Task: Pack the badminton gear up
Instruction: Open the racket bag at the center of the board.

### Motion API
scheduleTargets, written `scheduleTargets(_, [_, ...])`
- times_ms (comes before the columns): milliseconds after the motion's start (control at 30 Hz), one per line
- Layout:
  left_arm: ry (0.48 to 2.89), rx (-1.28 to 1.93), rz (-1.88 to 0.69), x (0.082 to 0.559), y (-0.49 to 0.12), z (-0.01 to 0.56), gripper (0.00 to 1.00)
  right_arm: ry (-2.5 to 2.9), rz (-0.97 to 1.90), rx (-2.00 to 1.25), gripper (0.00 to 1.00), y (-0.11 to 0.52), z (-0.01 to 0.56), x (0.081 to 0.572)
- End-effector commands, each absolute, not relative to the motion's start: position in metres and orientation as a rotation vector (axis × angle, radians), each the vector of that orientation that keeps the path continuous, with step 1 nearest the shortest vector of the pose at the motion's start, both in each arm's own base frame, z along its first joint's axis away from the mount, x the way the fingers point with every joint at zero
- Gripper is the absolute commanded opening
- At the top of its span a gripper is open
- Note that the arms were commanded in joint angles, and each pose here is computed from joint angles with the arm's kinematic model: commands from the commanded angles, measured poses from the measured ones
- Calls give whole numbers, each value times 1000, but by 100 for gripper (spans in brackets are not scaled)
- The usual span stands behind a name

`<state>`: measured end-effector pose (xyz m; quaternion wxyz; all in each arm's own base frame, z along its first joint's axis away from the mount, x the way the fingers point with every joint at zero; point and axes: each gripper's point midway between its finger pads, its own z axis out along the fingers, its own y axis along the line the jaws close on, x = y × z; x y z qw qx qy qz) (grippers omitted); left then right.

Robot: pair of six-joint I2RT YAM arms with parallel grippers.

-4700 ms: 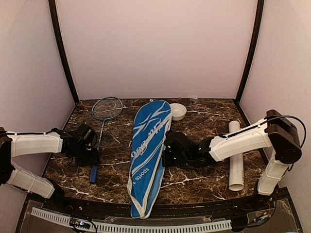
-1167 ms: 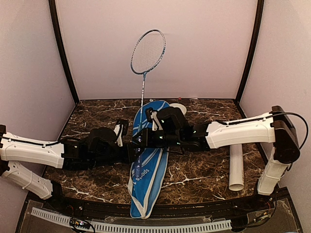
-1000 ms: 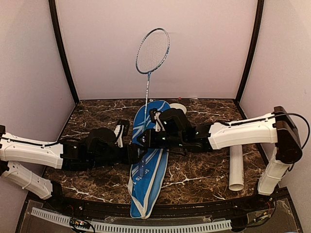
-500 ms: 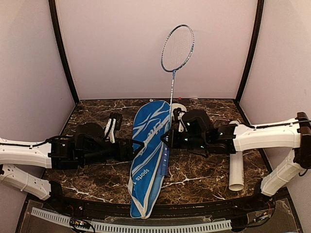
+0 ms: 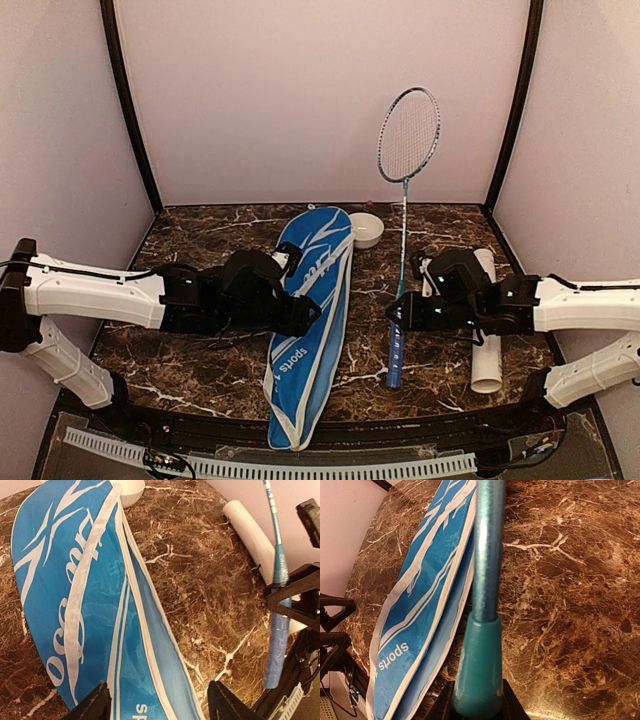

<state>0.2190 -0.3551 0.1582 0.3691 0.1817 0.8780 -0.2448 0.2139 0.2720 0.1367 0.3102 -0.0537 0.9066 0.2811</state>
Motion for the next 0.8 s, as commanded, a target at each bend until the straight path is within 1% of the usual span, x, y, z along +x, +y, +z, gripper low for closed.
scheduleTargets(0, [2301, 533, -547, 218, -361, 145, 68, 2400, 767, -103, 0, 257, 139, 206])
scheduleTargets(167, [2339, 579, -450, 220, -377, 125, 70, 2410, 795, -53, 0, 249, 134, 200])
scheduleTargets(233, [2340, 590, -333, 224, -378, 115, 66, 2405, 808, -38, 0, 249, 134, 200])
scheduleTargets(267, [2343, 576, -257, 229, -376, 111, 61, 2400, 816, -34, 0, 249, 135, 200])
scheduleTargets(333, [2371, 561, -139, 235, -375, 101, 60, 2396, 825, -29, 0, 250, 134, 200])
scheduleTargets(400, [2381, 570, -71, 237, -379, 94, 59, 2395, 829, -28, 0, 251, 134, 200])
scheduleTargets(533, [2367, 604, -32, 240, -390, 84, 63, 2393, 832, -30, 0, 251, 134, 200])
scheduleTargets(767, [2382, 614, 91, 247, -386, 59, 64, 2379, 856, -16, 0, 251, 136, 200])
